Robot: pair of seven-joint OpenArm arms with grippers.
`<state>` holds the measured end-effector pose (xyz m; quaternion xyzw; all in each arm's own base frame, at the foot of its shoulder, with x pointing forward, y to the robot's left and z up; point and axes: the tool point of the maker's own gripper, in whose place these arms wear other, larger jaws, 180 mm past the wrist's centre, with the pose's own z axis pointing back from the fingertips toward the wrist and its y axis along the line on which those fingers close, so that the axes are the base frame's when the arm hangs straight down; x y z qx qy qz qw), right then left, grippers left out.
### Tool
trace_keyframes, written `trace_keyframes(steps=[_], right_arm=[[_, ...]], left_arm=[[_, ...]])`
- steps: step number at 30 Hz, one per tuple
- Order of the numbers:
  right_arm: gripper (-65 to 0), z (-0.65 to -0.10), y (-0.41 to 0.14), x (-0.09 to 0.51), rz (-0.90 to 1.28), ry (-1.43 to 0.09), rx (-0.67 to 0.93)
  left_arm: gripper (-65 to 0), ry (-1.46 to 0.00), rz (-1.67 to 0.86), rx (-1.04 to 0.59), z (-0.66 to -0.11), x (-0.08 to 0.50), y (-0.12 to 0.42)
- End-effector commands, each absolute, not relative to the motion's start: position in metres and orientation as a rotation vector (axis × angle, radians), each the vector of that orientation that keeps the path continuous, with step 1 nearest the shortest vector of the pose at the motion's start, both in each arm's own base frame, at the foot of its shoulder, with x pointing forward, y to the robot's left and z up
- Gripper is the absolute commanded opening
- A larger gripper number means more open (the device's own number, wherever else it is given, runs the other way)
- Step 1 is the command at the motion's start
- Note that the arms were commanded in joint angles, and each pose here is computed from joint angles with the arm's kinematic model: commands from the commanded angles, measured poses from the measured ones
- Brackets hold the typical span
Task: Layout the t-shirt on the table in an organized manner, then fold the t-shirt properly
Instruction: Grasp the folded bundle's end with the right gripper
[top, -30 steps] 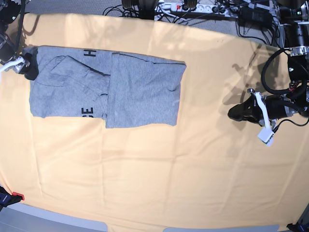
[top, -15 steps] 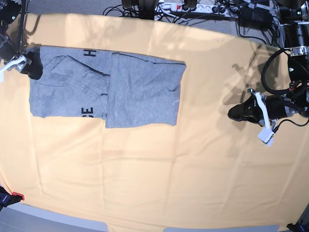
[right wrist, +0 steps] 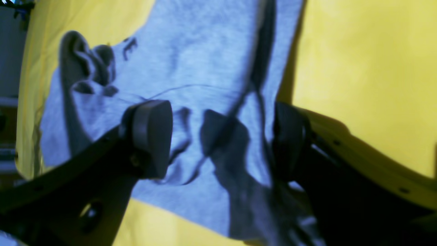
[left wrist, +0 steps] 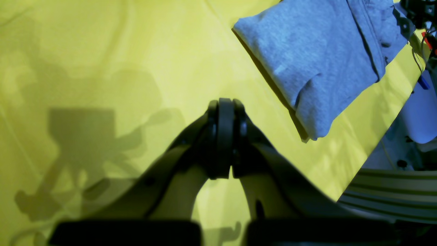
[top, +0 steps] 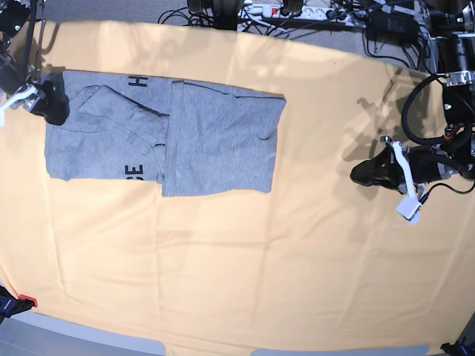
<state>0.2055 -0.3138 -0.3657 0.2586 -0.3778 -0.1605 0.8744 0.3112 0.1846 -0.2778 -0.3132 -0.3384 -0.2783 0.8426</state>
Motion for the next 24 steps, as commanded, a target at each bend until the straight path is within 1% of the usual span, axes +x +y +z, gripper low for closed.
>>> trace_keyframes(steps=[1,4,9,14,15,17,18,21,22,23,24], right_arm=[[-18.5,-0.364,-0.321,0.207,-0.334,-0.797,0.531],[-18.5,-0.378,-0.316,0.203,-0.347,-0.777,0.592],[-18.7,-0.375,-0.297,0.201,-0.342,-0.761,0.740],[-19.4,-0.377,-0.282,0.203,-0.306,-0.730,0.781],[-21.6,-0.377,-0.280,0.203,-0.300,-0.724,0.785],[-29.8,-0.377,-0.277,0.206,-0.290,-0.722,0.788],[-35.2,-0.377,-0.277,0.208,-0.286,-0.723,0.784],[-55.0,-0.377,-0.279,0.218,-0.268,-0.722,0.759],[-60.0,-0.376,-0.280,0.221,-0.262,-0.724,0.752],[-64.0,-0.374,-0.281,0.225,-0.257,-0.730,0.748],[-65.0,-0.371,-0.281,0.228,-0.252,-0.740,0.747]], left_arm=[[-65.0,-0.767,-0.605,-0.660,-0.261,0.318,0.187],[-65.0,-0.768,-0.605,-0.661,-0.261,0.318,0.186],[-65.0,-0.769,-0.605,-0.663,-0.260,0.318,0.186],[-65.0,-0.774,-0.604,-0.668,-0.259,0.318,0.186],[-65.0,-0.774,-0.604,-0.668,-0.259,0.318,0.186],[-65.0,-0.773,-0.604,-0.668,-0.259,0.318,0.186],[-65.0,-0.774,-0.604,-0.668,-0.259,0.318,0.186],[-65.0,-0.773,-0.604,-0.668,-0.259,0.318,0.186],[-65.0,-0.773,-0.604,-0.668,-0.259,0.318,0.186],[-65.0,-0.773,-0.604,-0.668,-0.259,0.318,0.186],[-65.0,-0.773,-0.604,-0.668,-0.259,0.318,0.186]])
